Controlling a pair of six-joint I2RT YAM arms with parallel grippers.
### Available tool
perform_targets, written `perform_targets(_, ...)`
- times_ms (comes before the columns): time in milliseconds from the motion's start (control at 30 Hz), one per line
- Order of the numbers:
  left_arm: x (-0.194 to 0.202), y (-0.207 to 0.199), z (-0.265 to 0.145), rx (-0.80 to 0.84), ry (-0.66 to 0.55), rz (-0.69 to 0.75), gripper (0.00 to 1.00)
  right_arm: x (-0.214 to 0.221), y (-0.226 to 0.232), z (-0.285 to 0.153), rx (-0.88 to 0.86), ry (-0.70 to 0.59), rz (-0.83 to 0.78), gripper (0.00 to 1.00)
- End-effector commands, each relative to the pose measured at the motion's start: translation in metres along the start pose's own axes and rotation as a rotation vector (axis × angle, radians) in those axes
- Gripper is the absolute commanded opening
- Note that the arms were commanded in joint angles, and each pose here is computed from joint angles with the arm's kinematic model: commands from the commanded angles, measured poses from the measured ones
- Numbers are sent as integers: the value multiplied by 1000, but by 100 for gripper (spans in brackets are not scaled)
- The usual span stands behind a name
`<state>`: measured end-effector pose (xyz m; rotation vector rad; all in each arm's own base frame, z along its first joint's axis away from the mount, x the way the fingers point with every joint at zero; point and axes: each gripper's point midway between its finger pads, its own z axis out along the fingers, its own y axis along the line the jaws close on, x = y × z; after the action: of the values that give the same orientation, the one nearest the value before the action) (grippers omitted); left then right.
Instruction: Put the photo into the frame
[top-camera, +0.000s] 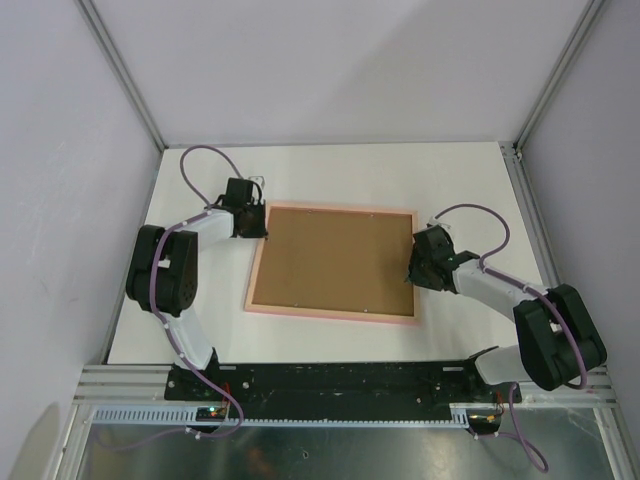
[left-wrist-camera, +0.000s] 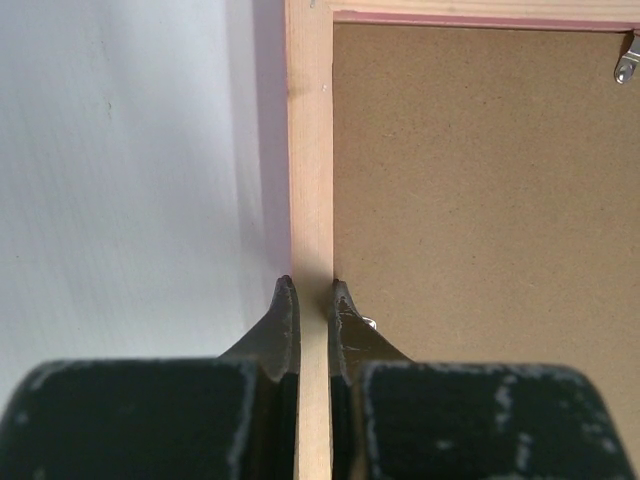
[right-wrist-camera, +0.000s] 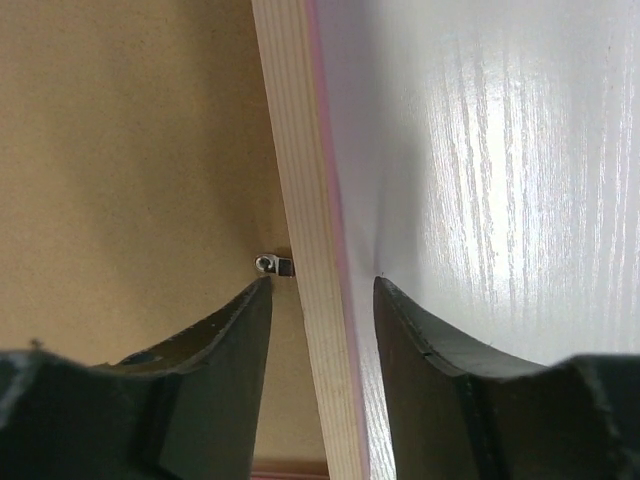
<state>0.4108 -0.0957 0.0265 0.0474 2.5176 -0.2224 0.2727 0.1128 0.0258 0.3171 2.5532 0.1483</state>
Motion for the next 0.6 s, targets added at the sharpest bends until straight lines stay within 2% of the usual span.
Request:
perform_targets(0,-1,4,-4,-3,5,-40,0,1,0,-5,-33,8,9,53)
perform_targets(267,-5,3,-4,0,0,-53,0,1,2,-7,-49,11,14,56)
perform_targets(400,-7,2,-4,2,-1,-57,0,2,2,-7,-48,15,14,47)
perform_targets(567,-16,-1,-7,14,-18,-56,11,3,2,-7,-49,19,12,42)
